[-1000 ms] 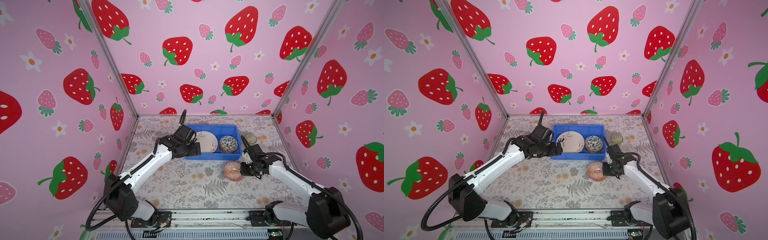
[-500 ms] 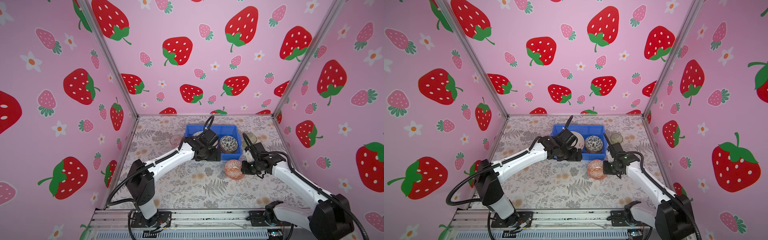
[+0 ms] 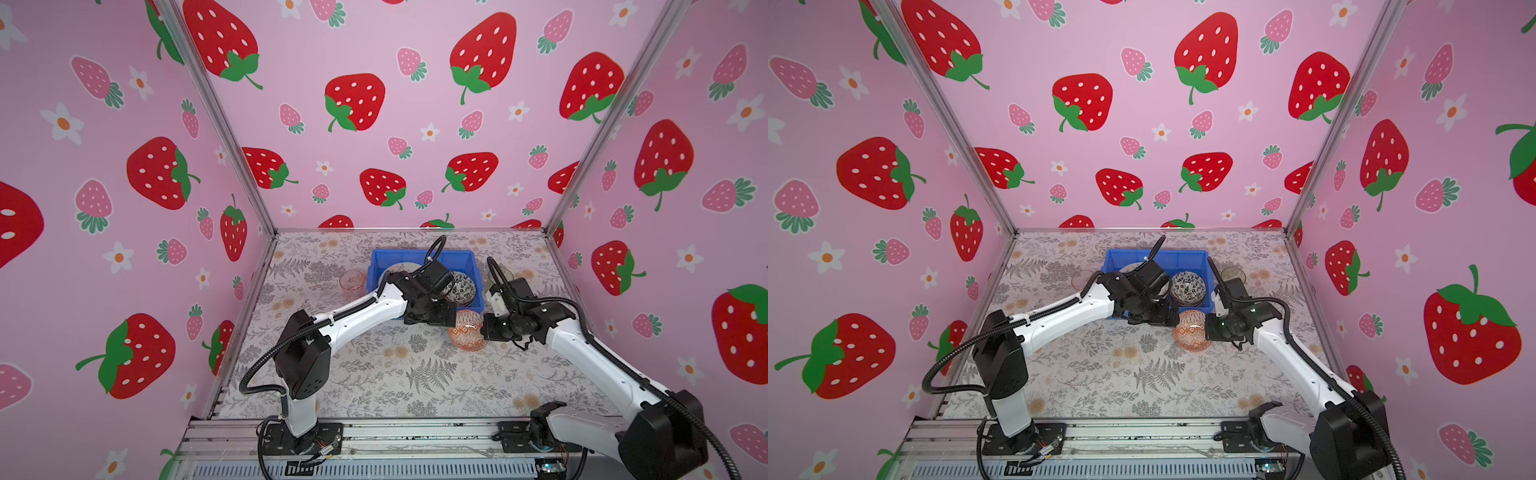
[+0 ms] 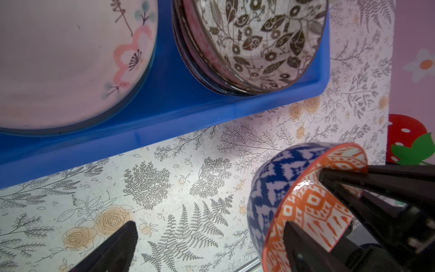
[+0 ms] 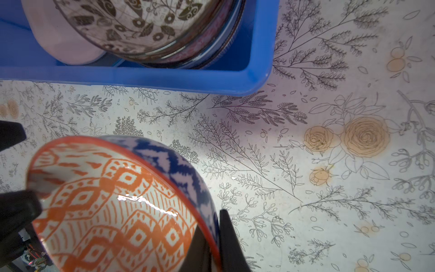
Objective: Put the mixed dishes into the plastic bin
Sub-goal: 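Move the left gripper to the bowl held by the right and grasp its rim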
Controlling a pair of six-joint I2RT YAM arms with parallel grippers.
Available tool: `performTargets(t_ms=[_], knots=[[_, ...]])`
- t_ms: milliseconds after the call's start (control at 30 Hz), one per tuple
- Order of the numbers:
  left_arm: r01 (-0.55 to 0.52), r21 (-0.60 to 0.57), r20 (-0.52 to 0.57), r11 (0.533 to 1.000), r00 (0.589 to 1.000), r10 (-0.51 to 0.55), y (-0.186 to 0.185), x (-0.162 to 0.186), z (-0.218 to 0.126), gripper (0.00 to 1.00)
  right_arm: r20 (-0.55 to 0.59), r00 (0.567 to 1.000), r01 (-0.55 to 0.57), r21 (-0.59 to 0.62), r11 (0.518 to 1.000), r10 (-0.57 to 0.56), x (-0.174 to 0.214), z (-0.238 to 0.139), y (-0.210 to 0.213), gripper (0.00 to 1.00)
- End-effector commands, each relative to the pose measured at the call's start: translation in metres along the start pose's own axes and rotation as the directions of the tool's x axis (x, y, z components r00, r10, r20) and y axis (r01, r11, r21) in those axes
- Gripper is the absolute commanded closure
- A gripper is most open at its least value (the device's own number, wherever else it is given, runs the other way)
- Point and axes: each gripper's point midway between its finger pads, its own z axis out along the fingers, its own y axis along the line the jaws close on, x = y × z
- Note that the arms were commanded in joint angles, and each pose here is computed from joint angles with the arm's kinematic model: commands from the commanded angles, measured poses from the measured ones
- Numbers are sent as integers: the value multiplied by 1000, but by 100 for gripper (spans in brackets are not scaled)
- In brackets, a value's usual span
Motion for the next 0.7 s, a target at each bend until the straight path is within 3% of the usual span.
performTargets(t_ms=[0, 333, 467, 667], knots=[[-19, 10, -11, 1000, 1000, 19, -10, -1, -2, 1, 28, 1000, 15, -33, 999, -14, -11, -9, 11, 96], [-21, 40, -62, 999, 998, 23, -20, 11, 9, 0, 34, 999, 15, -45, 999, -14, -15, -11, 15, 95], [-19, 44, -55, 999, 998, 21, -21, 9, 11, 7, 32, 999, 14, -48, 999, -12, -14, -13, 16, 95], [-20, 57, -42, 998, 999, 23, -26, 3, 12, 27, 29, 1000, 8, -50, 999, -7, -10, -11, 15, 95]])
